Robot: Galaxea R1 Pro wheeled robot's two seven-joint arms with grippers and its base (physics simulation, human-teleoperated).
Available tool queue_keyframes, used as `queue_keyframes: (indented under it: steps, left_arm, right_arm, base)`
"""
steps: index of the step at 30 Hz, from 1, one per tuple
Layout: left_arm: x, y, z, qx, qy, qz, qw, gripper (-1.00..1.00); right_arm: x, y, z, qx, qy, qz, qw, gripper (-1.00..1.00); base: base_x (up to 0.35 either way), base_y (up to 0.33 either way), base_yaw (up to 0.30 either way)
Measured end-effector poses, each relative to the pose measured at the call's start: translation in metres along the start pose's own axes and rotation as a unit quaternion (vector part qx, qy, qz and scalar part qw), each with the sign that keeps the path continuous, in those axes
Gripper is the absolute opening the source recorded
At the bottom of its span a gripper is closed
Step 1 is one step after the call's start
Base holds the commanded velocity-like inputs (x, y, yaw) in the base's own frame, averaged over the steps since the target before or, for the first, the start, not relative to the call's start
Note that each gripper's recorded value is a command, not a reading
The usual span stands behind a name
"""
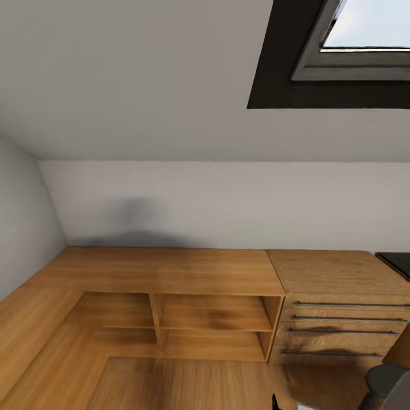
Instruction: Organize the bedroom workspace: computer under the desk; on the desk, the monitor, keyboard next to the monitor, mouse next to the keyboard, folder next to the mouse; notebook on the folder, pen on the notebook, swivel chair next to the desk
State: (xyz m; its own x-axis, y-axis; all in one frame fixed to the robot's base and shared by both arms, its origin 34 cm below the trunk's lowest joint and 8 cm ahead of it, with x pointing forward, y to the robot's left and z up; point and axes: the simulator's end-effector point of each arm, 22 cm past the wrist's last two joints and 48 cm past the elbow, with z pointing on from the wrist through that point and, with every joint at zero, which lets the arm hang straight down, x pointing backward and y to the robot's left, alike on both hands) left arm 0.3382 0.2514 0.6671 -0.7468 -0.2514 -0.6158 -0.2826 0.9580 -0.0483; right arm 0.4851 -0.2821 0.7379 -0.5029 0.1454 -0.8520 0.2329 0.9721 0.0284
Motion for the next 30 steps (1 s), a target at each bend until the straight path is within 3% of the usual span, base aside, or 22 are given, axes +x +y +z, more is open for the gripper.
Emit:
queue_keyframes:
  steps: [30]
  left_arm:
    - [-0.0002, 0.0010, 0.0001, -0.001, 0.000, 0.000, 1.0000, 1.00]
  right_arm:
    - [0.0000, 0.0013, 0.0000, -0.001, 0.000, 0.000, 1.0000, 1.00]
  base:
    - [0.001, 0.049, -0.297]
